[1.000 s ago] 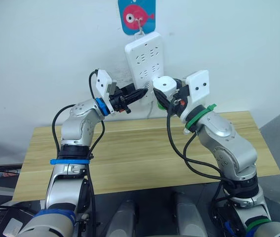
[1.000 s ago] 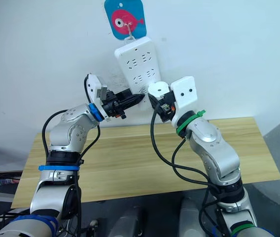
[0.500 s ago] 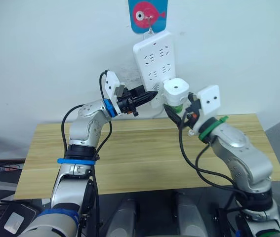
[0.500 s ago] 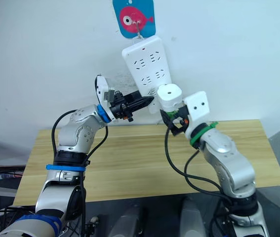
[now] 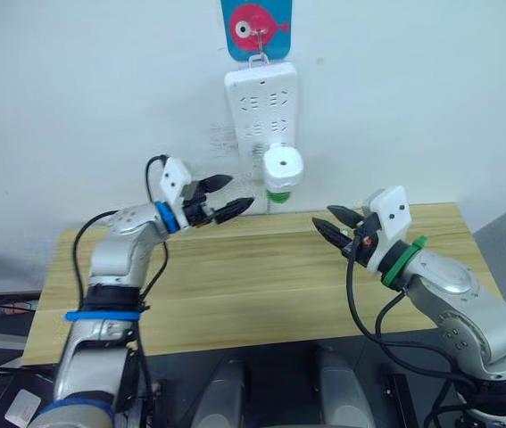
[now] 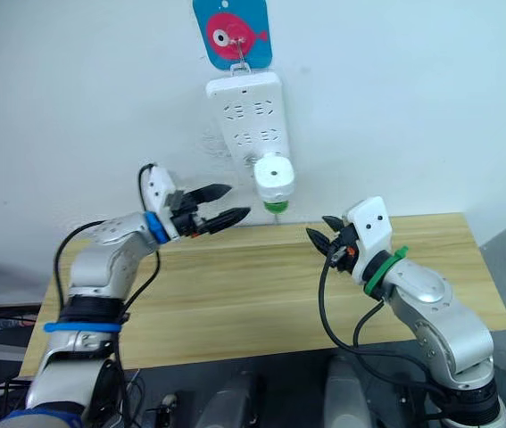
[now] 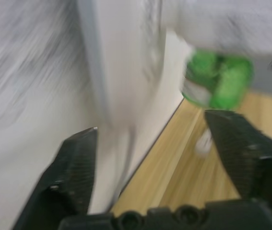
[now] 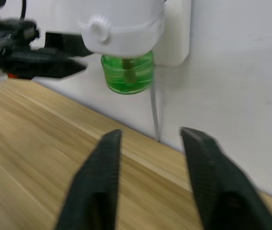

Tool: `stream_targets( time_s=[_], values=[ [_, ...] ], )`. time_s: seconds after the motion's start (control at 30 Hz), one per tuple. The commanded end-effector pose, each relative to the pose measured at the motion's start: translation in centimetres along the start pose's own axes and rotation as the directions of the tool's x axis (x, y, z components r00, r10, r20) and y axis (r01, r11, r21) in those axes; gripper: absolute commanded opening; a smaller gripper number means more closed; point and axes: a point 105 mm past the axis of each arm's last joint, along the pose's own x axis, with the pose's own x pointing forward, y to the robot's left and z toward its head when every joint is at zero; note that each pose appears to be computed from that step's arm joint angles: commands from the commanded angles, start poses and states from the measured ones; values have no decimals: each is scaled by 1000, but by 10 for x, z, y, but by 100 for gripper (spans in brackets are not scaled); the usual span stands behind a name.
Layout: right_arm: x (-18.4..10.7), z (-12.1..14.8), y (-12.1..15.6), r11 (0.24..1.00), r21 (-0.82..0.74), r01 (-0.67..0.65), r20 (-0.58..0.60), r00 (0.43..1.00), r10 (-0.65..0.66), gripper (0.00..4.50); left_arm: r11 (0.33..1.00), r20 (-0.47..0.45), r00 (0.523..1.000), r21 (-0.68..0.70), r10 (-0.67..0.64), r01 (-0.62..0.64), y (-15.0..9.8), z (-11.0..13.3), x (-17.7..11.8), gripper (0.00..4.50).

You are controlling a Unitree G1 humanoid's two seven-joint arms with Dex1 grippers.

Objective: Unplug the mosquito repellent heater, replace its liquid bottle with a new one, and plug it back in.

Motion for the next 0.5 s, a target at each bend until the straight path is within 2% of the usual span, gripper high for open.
stream_targets(
  time_s=[0.03,0.07,0.1,0.33,0.5],
  values=[
    [6,10,13,998,3,-64,60,996,64,48,998,45,999,67,-20,17,-10,23,-11,450],
    [9,10,16,997,7,-74,65,995,74,11,997,39,999,71,-27,24,-14,23,-14,450],
    [13,10,19,996,9,-93,73,993,92,5,996,34,999,76,-42,40,-21,23,-18,450],
    [25,25,28,988,35,-147,145,979,141,5,984,-1,987,77,-162,162,-71,33,-39,450],
    [24,39,31,986,51,-161,197,969,148,5,983,5,986,76,-169,168,-80,48,-41,450]
  ],
)
